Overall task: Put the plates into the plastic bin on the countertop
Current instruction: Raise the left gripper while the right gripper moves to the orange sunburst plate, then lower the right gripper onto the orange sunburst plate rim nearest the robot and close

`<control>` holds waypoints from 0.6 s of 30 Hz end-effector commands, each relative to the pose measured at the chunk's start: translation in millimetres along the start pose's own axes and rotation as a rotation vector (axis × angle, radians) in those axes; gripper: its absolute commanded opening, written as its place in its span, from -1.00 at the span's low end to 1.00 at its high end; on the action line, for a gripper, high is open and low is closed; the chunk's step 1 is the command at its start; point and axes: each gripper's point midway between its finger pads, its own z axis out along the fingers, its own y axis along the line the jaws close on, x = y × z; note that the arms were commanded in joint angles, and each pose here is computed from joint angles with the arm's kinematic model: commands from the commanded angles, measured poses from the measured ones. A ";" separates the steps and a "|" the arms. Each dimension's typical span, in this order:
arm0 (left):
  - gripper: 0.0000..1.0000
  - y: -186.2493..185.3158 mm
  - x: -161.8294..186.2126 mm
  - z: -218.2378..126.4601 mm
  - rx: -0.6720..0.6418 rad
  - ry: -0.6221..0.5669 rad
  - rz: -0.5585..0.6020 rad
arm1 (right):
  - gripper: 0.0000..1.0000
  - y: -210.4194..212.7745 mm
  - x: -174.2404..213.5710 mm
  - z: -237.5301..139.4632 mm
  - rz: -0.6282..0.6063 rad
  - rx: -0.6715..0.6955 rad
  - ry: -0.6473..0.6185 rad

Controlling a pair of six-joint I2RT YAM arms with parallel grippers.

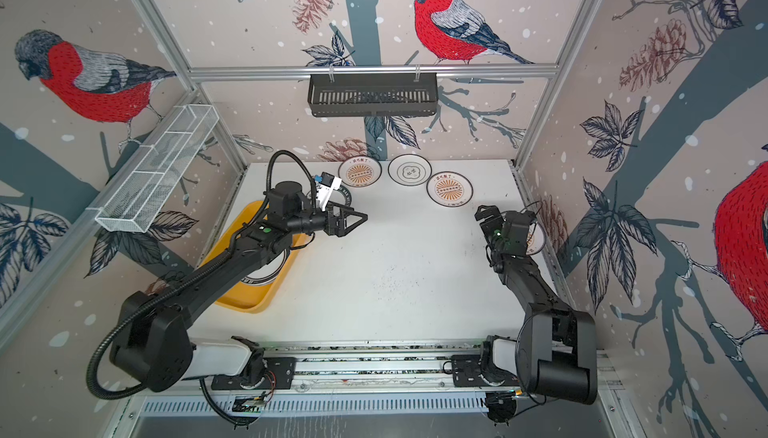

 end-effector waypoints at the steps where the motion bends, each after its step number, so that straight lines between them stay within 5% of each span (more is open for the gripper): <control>1: 0.92 -6.9 -6.0 -0.1 0.019 -0.015 0.036 | 0.99 -24.3 -3.5 -4.6 0.063 0.051 0.015; 18: 0.92 -2.1 -1.5 1.3 -0.011 -0.001 0.042 | 0.95 -104.7 -34.4 -18.8 0.264 0.100 -0.007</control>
